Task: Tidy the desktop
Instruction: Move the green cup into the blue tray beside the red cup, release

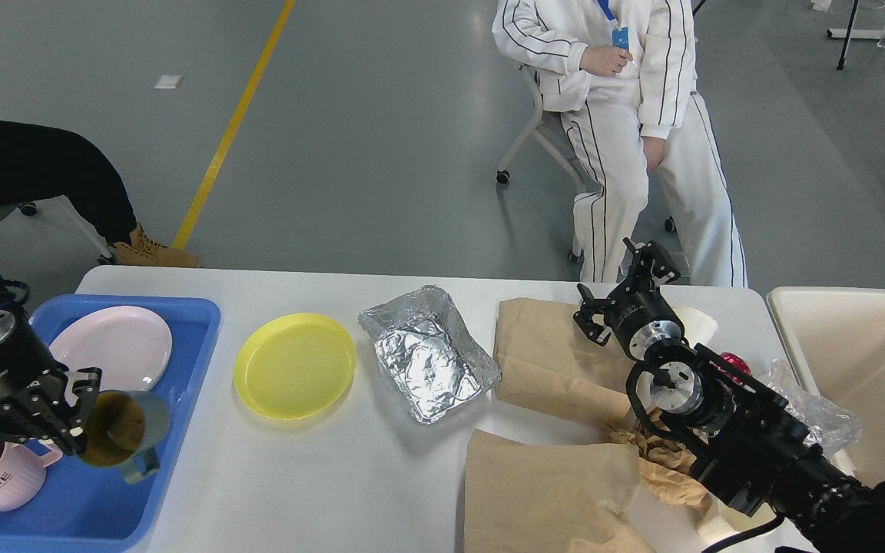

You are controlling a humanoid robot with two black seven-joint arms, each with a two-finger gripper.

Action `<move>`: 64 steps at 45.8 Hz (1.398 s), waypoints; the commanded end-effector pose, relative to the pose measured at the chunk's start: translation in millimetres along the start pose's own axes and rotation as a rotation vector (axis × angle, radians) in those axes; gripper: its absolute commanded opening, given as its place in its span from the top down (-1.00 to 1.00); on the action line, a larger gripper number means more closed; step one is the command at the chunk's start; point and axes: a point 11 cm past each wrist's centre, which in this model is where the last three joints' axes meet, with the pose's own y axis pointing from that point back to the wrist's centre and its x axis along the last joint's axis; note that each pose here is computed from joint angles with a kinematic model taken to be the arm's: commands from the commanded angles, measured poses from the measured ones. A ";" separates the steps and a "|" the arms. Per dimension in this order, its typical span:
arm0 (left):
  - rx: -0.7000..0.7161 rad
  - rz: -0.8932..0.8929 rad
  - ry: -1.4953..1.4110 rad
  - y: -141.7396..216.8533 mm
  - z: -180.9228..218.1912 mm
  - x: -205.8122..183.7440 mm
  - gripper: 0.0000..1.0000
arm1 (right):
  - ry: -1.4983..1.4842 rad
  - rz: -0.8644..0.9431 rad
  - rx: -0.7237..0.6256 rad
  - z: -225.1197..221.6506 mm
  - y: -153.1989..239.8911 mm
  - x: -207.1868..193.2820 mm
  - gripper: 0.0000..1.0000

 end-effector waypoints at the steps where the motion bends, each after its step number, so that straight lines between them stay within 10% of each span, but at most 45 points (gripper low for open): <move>1: -0.013 0.037 0.070 4.8 -30.3 5.7 1.00 | -0.001 0.000 0.000 0.0 0.0 0.0 -1.00; 39: -0.019 -0.018 0.125 -44.2 -55.9 -1.7 0.88 | 0.001 0.000 0.000 0.0 0.0 0.0 -1.00; 64: -0.023 -0.030 0.126 -49.5 -55.4 -4.1 0.16 | -0.001 0.000 0.000 0.0 0.0 0.0 -1.00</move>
